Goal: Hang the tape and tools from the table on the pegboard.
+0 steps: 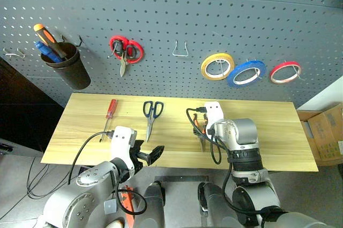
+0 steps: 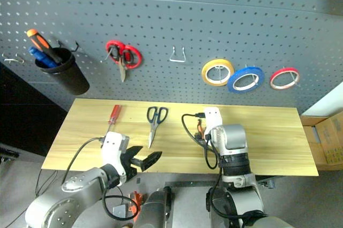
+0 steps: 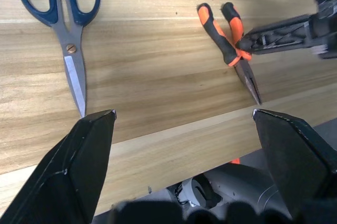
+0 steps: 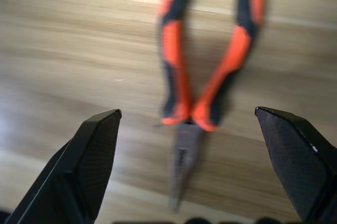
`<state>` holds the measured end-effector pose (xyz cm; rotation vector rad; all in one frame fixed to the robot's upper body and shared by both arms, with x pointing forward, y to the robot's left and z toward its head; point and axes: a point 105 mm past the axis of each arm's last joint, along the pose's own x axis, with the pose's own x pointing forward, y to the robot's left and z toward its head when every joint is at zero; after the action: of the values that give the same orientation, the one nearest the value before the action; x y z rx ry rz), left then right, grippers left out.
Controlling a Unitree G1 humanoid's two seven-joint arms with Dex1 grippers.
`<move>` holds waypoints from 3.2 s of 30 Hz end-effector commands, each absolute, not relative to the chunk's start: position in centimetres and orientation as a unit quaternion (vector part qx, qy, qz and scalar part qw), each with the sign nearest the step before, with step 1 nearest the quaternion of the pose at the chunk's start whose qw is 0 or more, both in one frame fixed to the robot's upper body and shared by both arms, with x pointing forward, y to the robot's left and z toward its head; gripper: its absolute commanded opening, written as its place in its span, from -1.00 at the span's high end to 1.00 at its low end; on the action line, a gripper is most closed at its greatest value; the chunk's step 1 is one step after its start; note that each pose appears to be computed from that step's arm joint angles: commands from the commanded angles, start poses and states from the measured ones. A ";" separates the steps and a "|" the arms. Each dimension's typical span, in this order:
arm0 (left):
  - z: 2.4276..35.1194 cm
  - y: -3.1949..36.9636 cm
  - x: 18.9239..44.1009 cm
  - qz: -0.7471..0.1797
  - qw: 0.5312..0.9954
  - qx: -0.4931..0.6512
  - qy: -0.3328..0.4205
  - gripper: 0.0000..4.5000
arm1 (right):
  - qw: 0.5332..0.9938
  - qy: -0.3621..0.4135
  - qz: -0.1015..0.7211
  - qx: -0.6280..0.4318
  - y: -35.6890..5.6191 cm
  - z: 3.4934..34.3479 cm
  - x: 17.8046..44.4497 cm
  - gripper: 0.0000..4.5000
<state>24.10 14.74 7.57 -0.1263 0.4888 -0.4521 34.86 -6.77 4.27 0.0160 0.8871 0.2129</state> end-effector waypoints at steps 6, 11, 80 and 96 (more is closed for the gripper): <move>8.7 14.5 23.8 -0.227 0.947 -0.060 0.219 -1.00 | 0.907 0.404 0.117 0.020 -4.1 5.7 36.1 -0.98; 9.0 14.0 23.9 -0.234 0.946 -0.076 0.211 -1.00 | 0.906 0.403 0.127 0.024 -3.0 5.4 36.3 -0.98; 26.5 15.4 28.5 -0.232 0.951 -0.144 -0.148 -1.00 | 0.914 -0.317 0.253 -0.025 -1.8 31.9 34.3 0.07; 23.9 14.1 30.2 -0.251 0.946 -0.165 -0.117 -1.00 | 0.926 -0.352 0.135 -0.019 -1.7 30.5 41.3 0.07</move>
<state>30.73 14.33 22.78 -0.3450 -0.1846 -0.4945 42.06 -1.58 28.51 -0.0709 -0.6311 0.2966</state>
